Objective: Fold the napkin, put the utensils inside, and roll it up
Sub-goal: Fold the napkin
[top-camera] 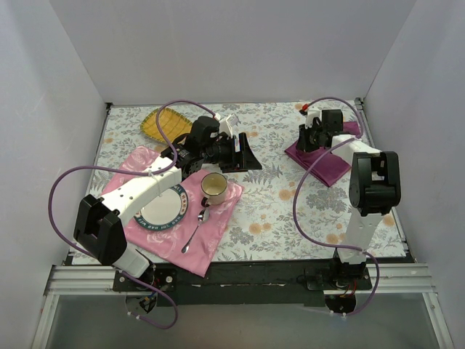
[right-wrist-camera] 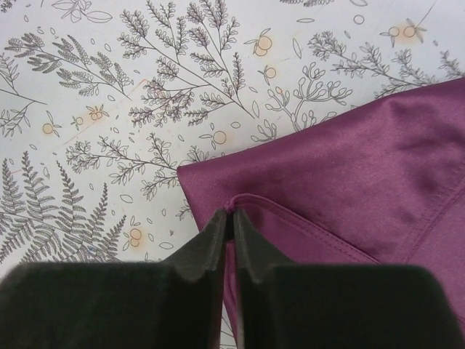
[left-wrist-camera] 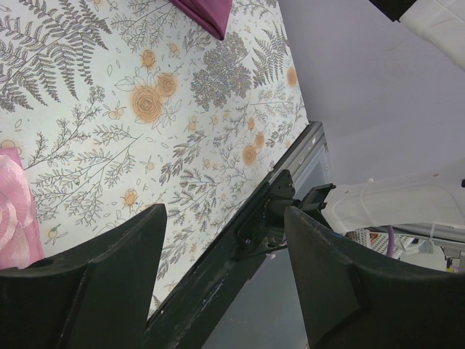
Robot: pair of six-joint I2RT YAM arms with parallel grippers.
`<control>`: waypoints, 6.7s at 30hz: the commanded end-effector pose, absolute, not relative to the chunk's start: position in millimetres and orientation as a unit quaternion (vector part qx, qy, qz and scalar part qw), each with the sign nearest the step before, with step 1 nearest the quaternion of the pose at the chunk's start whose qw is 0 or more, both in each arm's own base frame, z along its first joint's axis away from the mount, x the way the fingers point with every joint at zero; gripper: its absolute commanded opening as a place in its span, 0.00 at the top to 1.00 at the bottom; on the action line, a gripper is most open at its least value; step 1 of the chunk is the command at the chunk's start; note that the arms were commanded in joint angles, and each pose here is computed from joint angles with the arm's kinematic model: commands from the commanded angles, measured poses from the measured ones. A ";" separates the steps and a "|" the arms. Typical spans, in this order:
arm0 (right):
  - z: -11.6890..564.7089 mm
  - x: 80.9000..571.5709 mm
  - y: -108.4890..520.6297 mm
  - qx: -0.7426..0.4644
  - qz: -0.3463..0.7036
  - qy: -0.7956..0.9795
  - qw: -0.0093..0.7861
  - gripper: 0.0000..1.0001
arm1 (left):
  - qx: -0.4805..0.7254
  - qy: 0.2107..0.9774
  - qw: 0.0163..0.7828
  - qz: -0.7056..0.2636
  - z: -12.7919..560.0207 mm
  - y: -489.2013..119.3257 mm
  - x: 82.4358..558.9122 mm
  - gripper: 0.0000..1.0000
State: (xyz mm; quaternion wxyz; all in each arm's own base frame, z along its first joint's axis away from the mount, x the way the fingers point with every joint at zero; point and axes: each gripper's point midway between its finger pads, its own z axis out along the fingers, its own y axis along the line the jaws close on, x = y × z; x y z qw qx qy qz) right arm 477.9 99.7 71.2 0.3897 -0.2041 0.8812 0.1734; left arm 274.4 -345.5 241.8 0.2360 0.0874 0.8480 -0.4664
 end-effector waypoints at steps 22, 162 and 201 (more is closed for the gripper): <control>109.3 475.1 67.5 -0.110 0.150 0.889 0.419 0.48 | 0.095 0.829 0.266 -0.482 257.6 -355.2 284.4 0.35; 25.0 407.3 46.7 -0.345 -0.216 0.854 0.324 0.38 | 0.146 0.816 0.287 -0.480 282.1 -374.6 268.3 0.35; 108.9 365.4 -5.8 0.025 -0.057 0.917 0.394 0.28 | 0.003 0.837 0.334 -0.434 140.3 -482.5 437.8 0.30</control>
